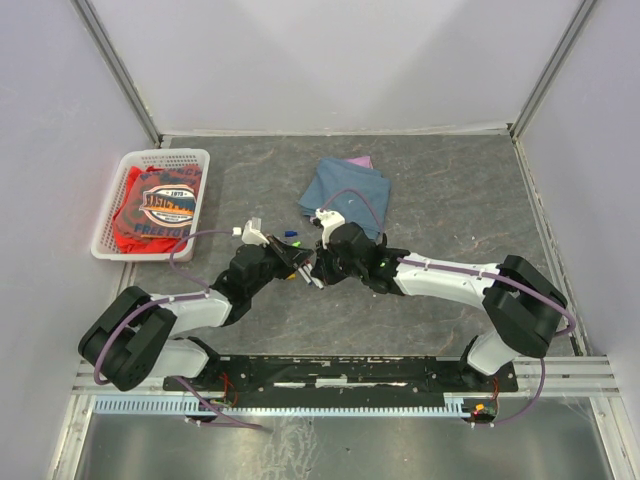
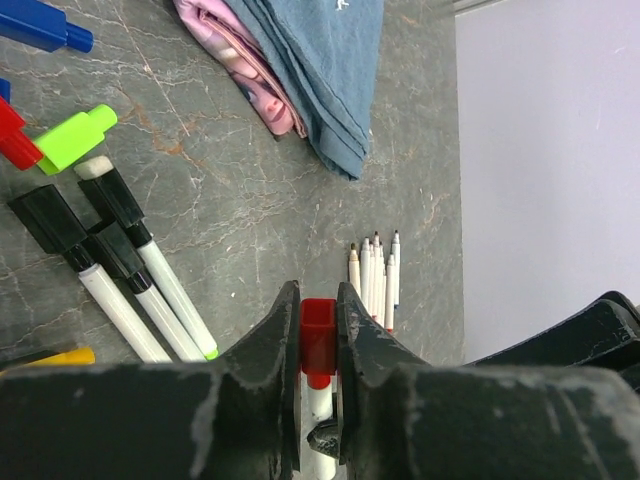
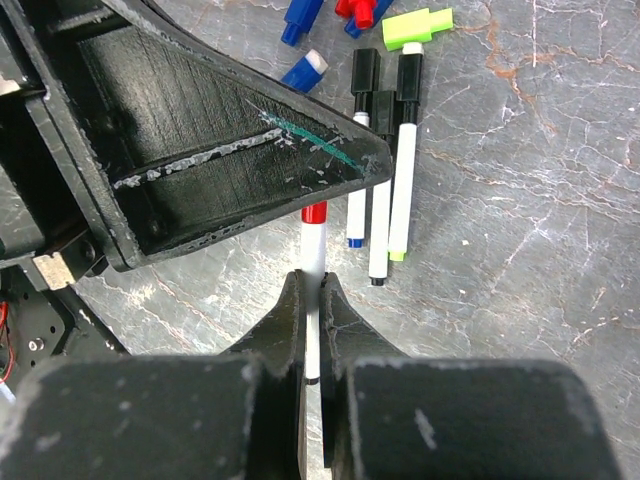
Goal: Open the pen caps
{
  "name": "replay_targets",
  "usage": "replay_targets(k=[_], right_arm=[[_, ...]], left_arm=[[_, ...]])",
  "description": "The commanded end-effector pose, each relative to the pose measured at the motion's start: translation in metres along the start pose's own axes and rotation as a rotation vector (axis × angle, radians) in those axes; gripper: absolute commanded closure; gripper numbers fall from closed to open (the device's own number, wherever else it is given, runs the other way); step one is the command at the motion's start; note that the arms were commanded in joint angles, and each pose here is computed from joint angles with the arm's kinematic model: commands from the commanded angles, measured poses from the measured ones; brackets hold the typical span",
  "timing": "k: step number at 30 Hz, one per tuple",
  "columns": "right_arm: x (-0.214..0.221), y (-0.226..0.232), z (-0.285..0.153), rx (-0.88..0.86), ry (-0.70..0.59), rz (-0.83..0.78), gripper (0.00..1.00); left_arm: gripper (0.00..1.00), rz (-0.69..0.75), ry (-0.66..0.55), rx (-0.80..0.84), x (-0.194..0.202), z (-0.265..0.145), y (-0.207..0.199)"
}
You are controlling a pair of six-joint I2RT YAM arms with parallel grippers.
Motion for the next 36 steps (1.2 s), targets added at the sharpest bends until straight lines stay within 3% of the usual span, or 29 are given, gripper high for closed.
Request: replay_targets(k=[1, 6, 22, 36], right_arm=[[-0.022, 0.006, -0.009, -0.042, -0.082, 0.018, 0.94], [-0.027, 0.005, -0.009, -0.086, -0.099, 0.068, 0.86], [-0.034, 0.007, 0.001, -0.205, -0.121, 0.165, 0.84], [-0.033, 0.005, 0.005, -0.224, -0.123, 0.187, 0.76]], left_arm=[[0.97, -0.018, -0.007, 0.051, -0.004, -0.002, -0.01], [0.97, -0.02, -0.006, 0.081, -0.007, -0.005, -0.016], [0.97, -0.069, 0.026, 0.16, -0.003, -0.005, -0.031], [0.97, -0.102, 0.039, 0.187, 0.0, -0.005, -0.034]])
Point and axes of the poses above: each gripper's point midway between its finger pads, its own z axis out along the fingers, its own y axis along the line the jaws close on, x = y × z, the point moved 1 cm from there along -z, back along the fingers, and after that the axes turned 5 degrees about -z, right-handed, at the moved point
